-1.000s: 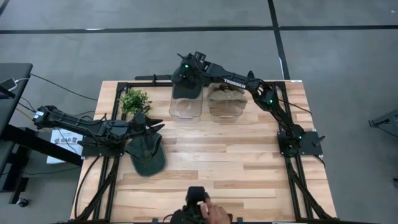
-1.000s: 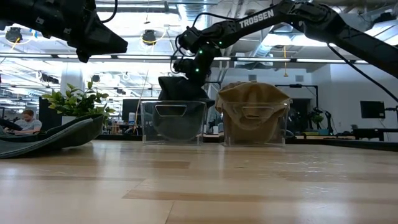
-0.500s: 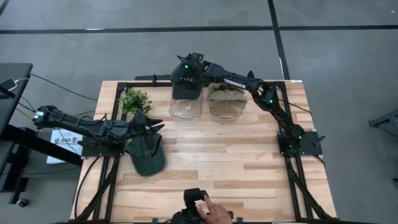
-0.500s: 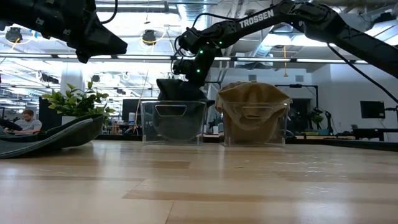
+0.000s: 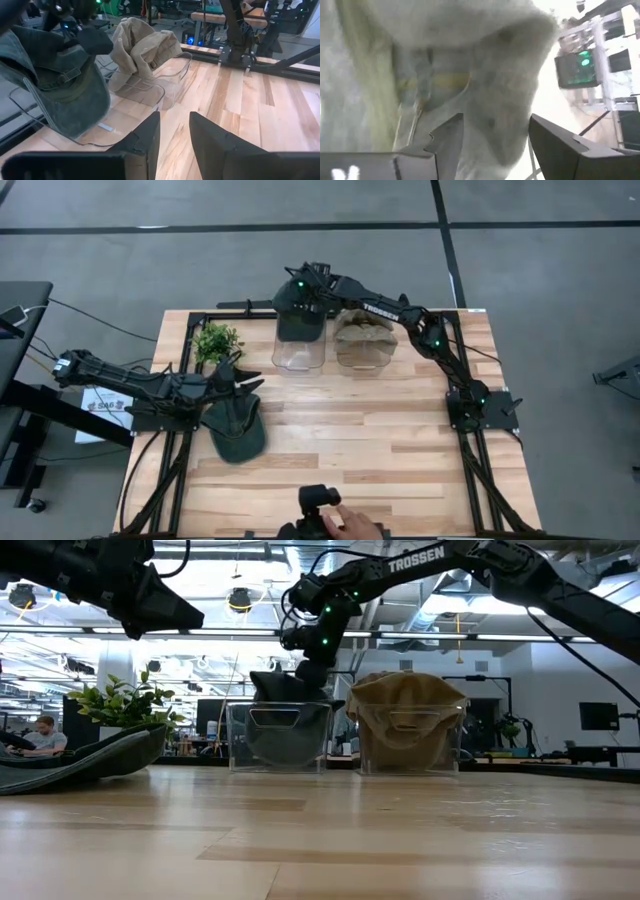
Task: Pick & Place hat
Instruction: Put the right blue cap into the left transparent bin, then put the blue cap into the left transparent bin
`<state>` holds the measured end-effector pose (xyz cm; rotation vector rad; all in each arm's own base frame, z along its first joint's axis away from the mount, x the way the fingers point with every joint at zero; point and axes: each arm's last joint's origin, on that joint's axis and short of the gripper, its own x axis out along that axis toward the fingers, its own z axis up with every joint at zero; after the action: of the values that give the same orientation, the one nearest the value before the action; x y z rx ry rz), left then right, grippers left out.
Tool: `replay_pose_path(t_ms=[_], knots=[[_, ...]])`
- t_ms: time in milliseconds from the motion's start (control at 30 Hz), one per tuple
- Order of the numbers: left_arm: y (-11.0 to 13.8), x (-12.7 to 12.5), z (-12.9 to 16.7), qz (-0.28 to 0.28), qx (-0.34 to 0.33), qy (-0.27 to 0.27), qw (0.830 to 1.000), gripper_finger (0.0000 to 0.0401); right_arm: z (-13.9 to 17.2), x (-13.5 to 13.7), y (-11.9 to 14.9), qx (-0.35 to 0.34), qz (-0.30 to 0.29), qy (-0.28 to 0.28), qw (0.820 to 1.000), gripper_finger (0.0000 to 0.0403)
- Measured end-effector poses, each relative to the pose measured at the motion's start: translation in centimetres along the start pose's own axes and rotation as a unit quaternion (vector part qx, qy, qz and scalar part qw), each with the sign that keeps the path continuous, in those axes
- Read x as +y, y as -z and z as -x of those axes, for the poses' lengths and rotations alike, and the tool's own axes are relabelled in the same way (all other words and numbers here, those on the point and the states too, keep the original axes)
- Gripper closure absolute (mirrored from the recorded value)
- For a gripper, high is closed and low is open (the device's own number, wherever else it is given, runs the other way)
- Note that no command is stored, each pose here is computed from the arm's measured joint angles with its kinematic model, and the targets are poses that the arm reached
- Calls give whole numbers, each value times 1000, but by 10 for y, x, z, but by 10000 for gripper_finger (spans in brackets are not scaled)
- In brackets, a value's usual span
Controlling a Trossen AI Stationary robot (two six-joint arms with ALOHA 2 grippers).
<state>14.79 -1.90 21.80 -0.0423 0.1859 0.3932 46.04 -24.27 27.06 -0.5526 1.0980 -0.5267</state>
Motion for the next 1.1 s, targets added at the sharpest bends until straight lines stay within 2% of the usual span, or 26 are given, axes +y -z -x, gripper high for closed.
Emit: replay_pose_path(t_ms=[233, 333, 433, 533, 600, 700, 800, 967, 1033, 1100], knots=[[4, -2, -3, -7, 13, -2, 1000, 299, 27, -13, 2, 3, -1, 8, 1000, 212], [6, -3, -6, -2, 21, -3, 1000, 299, 40, -22, 2, -12, -49, 3, 999, 217], [9, -6, -8, 0, 34, 7, 999, 299, 53, -32, 6, -65, -130, -74, 987, 221], [13, -10, -11, -5, 53, 48, 997, 299, 58, -29, 4, -125, -160, -192, 960, 223], [15, -13, -11, -7, 62, 71, 996, 299, 60, -17, -1, -159, -152, -276, 936, 222], [15, -15, -11, -9, 64, 81, 995, 299, 75, 5, -16, -217, -124, -392, 885, 221], [15, -18, -8, -11, 63, 93, 994, 299, 93, 31, -32, -247, -94, -455, 850, 219], [17, -26, -2, -19, 64, 124, 990, 299, 123, 90, -59, -258, -42, -490, 832, 218], [16, -30, 2, -21, 61, 140, 988, 299, 126, 120, -63, -241, -37, -491, 837, 220], [15, -33, 6, -22, 57, 156, 986, 299, 125, 149, -63, -212, -37, -481, 850, 222]])
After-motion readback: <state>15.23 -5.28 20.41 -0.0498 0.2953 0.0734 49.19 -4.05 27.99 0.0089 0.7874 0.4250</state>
